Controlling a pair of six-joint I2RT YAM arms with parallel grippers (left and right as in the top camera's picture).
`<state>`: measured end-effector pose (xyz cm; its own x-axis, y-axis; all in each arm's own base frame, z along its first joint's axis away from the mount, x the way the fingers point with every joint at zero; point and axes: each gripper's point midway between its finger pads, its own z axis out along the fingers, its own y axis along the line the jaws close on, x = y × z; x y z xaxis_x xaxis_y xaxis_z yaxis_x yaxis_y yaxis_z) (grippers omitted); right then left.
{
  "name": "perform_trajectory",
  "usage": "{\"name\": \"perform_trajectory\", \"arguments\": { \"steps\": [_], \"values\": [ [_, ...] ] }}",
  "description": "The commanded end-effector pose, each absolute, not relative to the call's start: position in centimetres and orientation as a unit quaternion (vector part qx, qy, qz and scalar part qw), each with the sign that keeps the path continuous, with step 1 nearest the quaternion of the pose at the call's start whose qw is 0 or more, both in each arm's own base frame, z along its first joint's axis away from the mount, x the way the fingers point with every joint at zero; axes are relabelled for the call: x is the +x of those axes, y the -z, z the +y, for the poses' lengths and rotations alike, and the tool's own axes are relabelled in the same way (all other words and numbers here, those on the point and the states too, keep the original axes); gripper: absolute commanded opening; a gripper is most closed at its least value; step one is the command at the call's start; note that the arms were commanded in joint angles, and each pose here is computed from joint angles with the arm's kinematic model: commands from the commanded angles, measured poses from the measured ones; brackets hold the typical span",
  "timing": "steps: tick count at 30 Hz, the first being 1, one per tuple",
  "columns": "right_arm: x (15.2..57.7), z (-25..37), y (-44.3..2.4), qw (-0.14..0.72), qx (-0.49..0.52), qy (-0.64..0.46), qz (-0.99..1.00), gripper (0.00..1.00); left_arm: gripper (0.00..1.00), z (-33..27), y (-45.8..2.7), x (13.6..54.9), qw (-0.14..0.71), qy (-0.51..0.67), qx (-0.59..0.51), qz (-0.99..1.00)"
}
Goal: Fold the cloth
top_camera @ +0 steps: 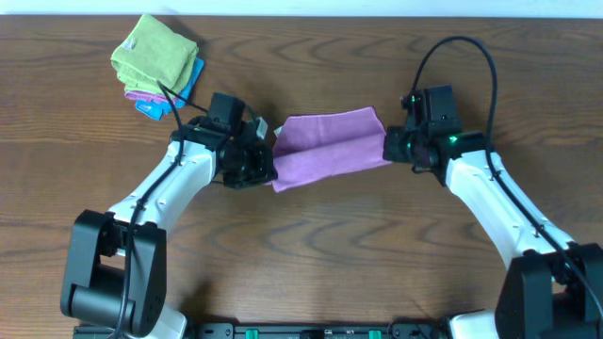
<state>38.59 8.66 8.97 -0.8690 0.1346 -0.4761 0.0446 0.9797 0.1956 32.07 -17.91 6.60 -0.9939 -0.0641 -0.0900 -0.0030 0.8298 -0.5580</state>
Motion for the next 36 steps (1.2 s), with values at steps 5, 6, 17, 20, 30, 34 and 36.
{"name": "perform_trajectory", "arguments": {
  "steps": [5,6,17,20,30,34,36],
  "values": [
    [41.2,9.0,-6.9,0.279,0.047,-0.063,0.957,0.01,0.06,-16.6,-7.2,36.1,0.131,0.272,-0.046,0.952],
    [41.6,9.0,-6.6,0.282,0.048,-0.063,0.956,0.01,0.06,-16.7,-7.2,36.7,0.141,0.272,-0.047,0.951],
    [44.8,8.8,-5.9,0.336,0.036,-0.043,0.94,0.01,0.06,-17.1,-4.7,40.1,0.178,0.274,-0.053,0.944],
    [45.6,8.7,-5.3,0.345,0.035,-0.037,0.937,0.02,0.06,-17.3,-3.9,40.8,0.185,0.277,-0.056,0.941],
    [46.5,8.5,-3.1,0.347,0.025,-0.019,0.937,0.01,0.06,-16.7,-3.5,42.5,0.216,0.259,-0.064,0.939],
    [46.5,8.5,-3.0,0.349,0.019,-0.015,0.937,0.2,0.13,-16.5,-3.4,42.5,0.217,0.254,-0.066,0.94],
    [46.7,8.6,-3.3,0.352,0.02,-0.016,0.936,0.35,0.35,-16.5,-3.4,42.5,0.218,0.254,-0.066,0.94]
  ]
}}
